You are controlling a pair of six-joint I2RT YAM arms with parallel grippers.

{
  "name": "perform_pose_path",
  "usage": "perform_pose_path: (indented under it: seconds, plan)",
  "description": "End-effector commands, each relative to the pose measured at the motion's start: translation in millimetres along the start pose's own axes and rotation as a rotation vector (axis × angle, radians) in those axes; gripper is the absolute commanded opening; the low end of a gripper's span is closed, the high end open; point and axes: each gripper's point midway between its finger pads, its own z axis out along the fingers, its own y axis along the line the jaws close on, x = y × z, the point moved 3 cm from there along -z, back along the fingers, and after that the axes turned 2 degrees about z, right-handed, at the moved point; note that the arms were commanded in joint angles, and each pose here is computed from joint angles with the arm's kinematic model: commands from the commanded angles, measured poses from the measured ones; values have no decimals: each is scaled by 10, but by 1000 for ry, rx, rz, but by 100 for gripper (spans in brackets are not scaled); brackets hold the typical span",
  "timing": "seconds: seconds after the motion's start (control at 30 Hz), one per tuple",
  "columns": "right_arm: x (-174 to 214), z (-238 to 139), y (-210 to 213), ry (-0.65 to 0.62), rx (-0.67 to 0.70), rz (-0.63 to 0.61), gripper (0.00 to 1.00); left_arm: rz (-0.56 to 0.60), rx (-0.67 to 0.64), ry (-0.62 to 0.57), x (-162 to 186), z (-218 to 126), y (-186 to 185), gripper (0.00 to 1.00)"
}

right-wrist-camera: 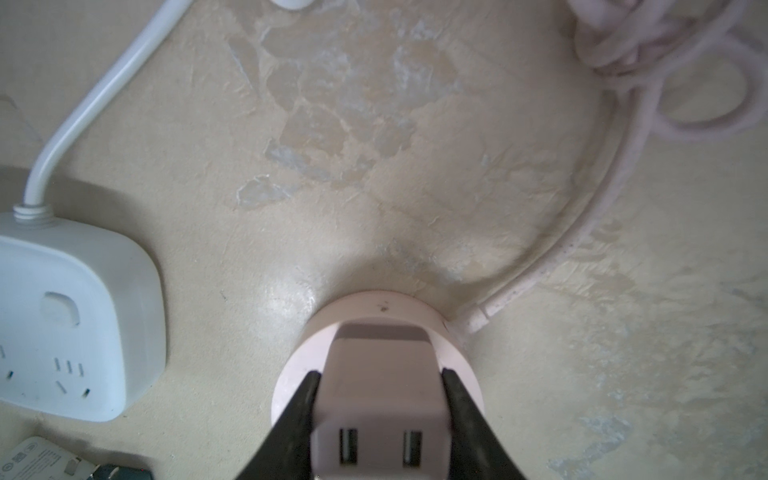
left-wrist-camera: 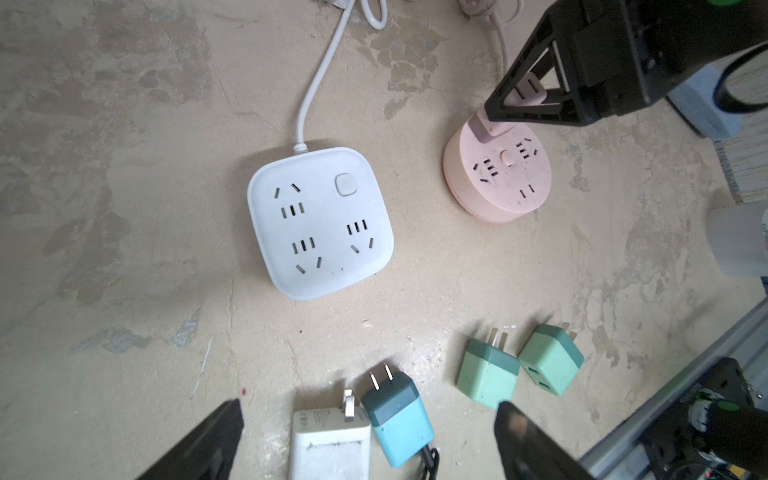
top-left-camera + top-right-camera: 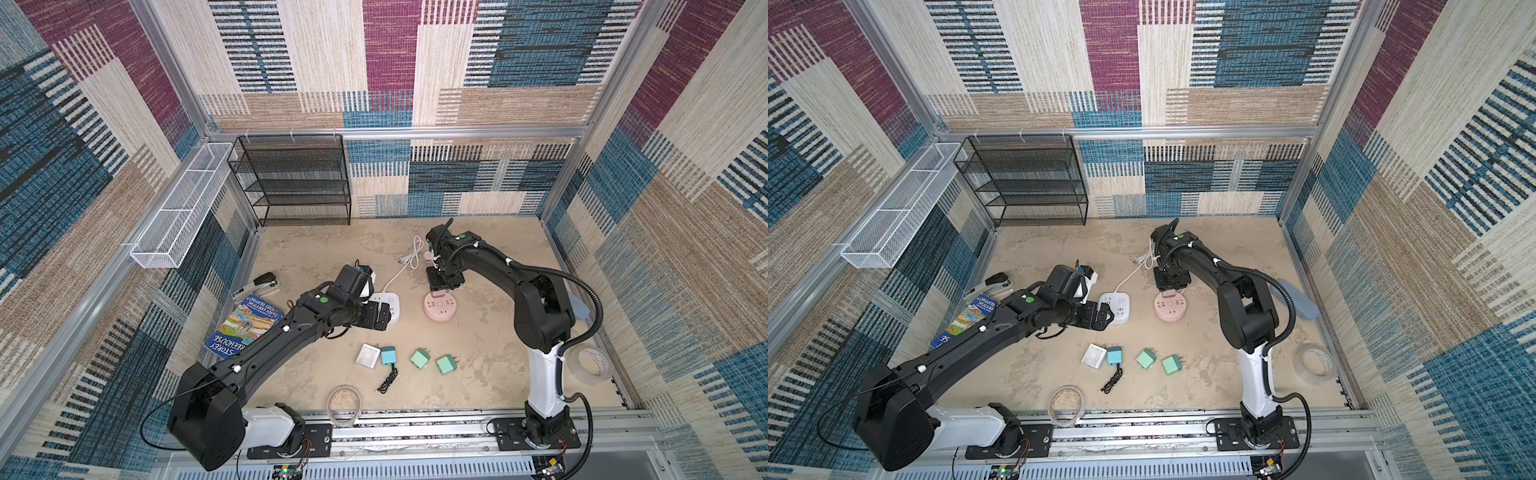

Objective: Insert the plug
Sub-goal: 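Press the pink plug down into the round strip's socket with the right gripper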

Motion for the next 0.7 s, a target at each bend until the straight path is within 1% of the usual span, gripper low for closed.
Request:
perform_pose_path:
  seconds: [0.0,0.1,0.3,0.37,0.53,0.67]
  plan:
    - [-140,-44,-143,-85,63,49,0,-15,-58,-56,-72,-70,81,99]
    - [-207,-153,-265,-143,80,102,0,-35,-105,-93,-98,-126,154,99]
    - [-237,-346,-464,-259,100,205,0,-44,-84,-170,-150,-212,146,99]
    - [-218,-334,-493,-262,78,233,0,-56,-67,-176,-158,-195,129,99]
    - [-162,-172,-512,-253,48,267,0,-92,-35,-118,-169,-85,78,99]
    - [-112,-86,-472,-241,6,270,0,-51,41,-58,-158,-46,-55,99]
